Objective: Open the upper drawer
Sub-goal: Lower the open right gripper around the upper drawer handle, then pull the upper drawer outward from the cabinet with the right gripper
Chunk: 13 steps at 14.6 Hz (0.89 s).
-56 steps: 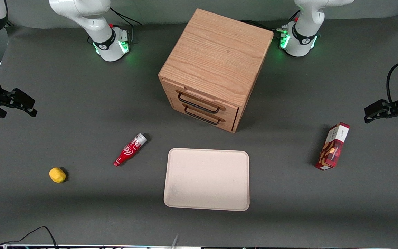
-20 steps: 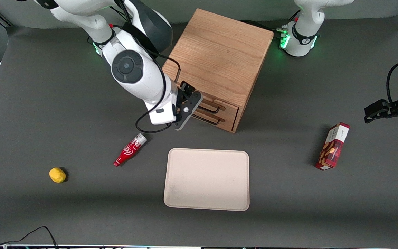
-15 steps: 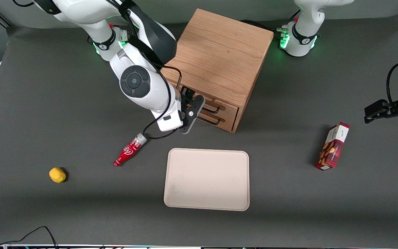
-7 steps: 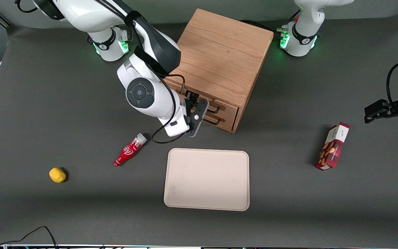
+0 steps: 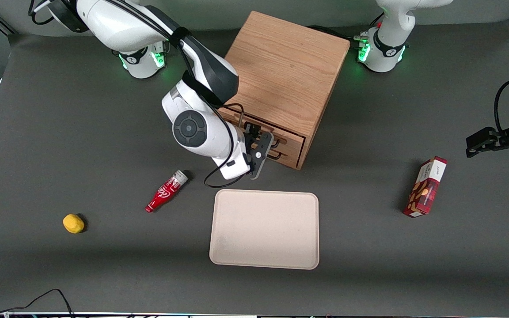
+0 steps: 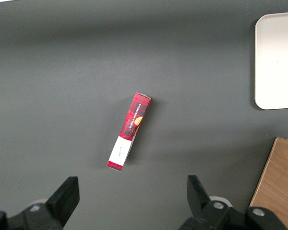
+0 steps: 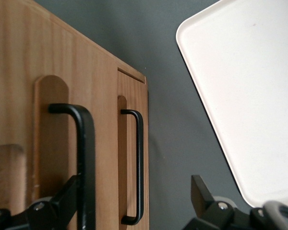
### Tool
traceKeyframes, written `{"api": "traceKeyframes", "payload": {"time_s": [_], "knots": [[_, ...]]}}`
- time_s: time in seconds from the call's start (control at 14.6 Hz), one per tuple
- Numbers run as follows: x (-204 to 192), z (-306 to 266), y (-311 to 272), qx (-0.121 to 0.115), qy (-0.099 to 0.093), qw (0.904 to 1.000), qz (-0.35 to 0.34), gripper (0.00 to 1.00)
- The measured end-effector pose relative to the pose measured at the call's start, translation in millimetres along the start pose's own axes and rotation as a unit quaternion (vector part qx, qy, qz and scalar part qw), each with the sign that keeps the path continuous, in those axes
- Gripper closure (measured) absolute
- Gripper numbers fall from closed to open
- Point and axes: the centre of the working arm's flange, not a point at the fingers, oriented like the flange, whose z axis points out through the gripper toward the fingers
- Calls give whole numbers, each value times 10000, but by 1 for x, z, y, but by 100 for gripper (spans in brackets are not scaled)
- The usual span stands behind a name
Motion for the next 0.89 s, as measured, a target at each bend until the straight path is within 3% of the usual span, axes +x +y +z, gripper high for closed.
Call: {"api": "traceKeyframes", "payload": {"time_s": [0.34,0.62,0.89], "knots": [[-2,-1,10,-76,40,9997,-215,0],[1,-13,25,-692,227,9964,-441,0],[-3,-26,44,-955,403,9940,-361,0]]}}
